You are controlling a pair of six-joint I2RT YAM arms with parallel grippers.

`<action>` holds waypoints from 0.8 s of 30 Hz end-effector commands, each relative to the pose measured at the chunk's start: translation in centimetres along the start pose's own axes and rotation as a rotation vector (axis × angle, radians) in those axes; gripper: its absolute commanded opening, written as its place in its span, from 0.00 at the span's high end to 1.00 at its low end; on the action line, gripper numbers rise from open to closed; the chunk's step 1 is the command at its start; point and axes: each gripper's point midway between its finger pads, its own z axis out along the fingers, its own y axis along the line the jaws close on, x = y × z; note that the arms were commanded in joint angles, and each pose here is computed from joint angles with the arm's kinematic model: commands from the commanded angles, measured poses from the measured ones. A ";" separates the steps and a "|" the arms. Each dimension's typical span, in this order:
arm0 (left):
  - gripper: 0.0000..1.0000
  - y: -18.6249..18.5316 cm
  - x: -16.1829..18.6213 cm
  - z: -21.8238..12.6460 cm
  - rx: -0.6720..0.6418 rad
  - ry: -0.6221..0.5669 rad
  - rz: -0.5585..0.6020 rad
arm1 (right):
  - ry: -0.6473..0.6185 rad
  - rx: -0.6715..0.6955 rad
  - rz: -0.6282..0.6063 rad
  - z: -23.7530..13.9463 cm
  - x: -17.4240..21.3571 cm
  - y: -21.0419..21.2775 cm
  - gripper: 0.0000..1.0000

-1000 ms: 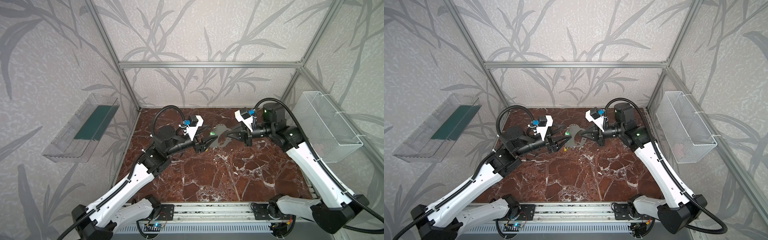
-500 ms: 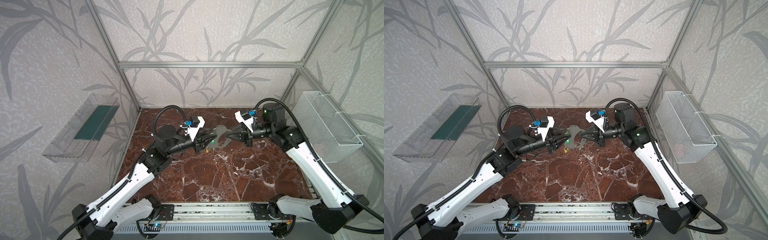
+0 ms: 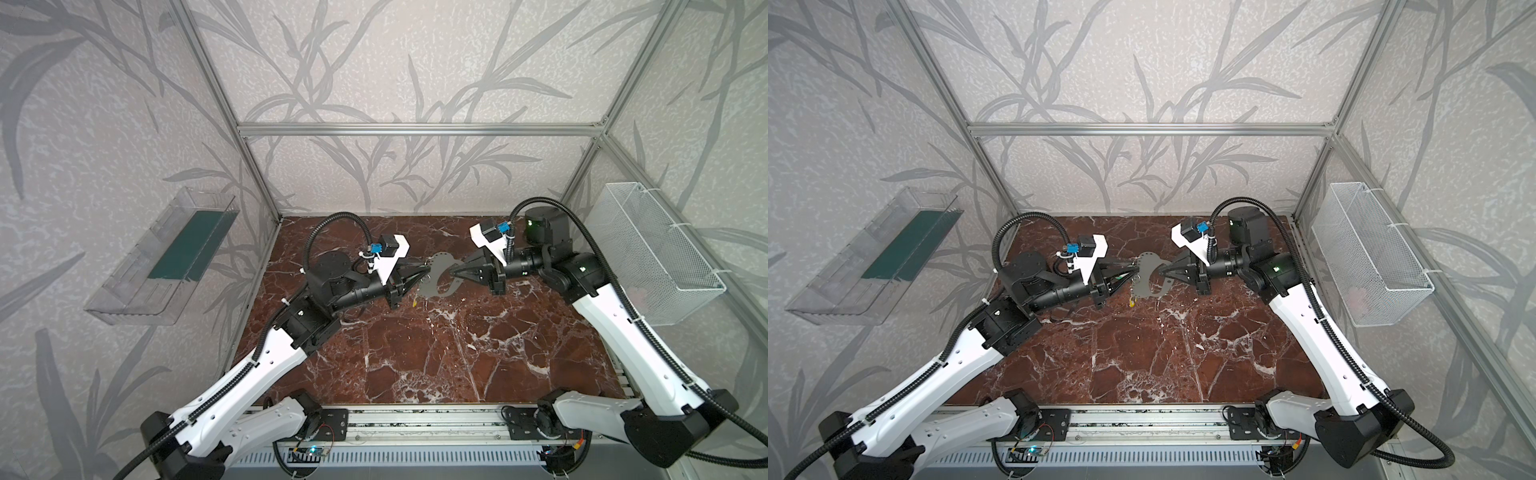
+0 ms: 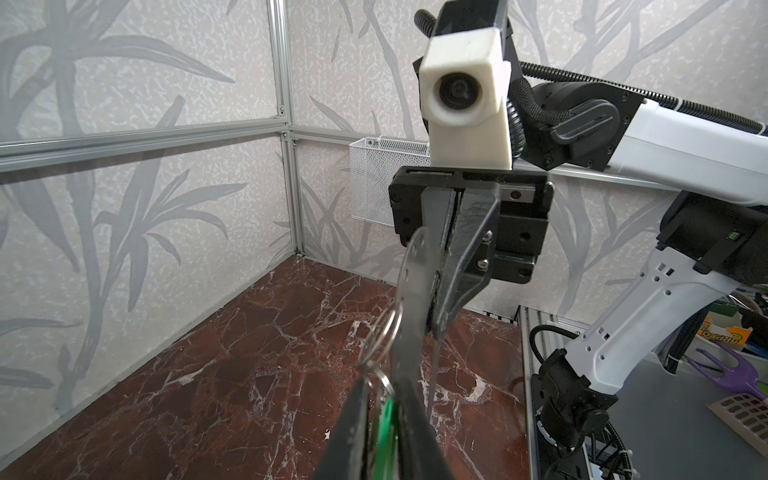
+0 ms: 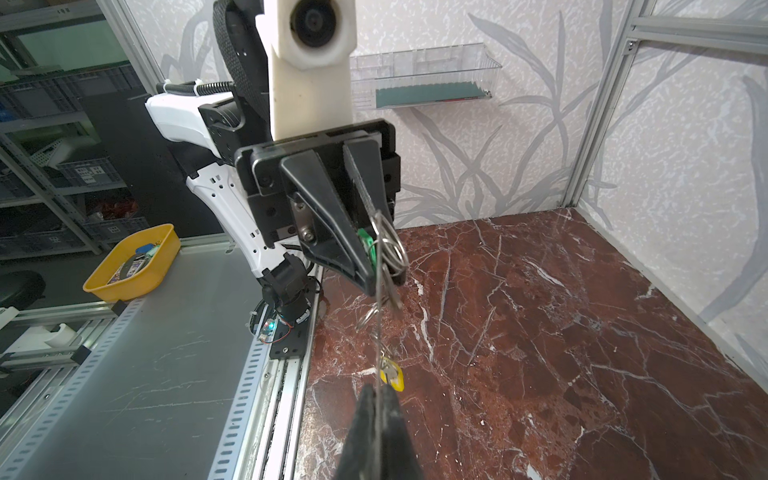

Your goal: Put the keys on the keyring

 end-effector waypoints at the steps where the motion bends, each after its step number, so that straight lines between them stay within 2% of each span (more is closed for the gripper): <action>1: 0.85 -0.7 -2.1 -1.1 0.000 -0.042 0.058 | -0.012 0.006 -0.037 -0.4 -1.2 0.3 1.00; 13: 0.88 -1.2 -2.2 -2.2 -0.007 -0.054 0.081 | -0.006 0.013 -0.040 -0.6 -1.1 0.3 1.00; 19: 0.71 -2.1 -2.6 -2.7 0.030 -0.063 0.145 | -0.017 -0.060 -0.037 -0.5 -1.3 1.2 1.00; 24: 0.66 -2.3 -2.6 -2.6 0.047 0.000 0.220 | -0.019 -0.091 -0.032 -0.5 -1.4 1.4 1.00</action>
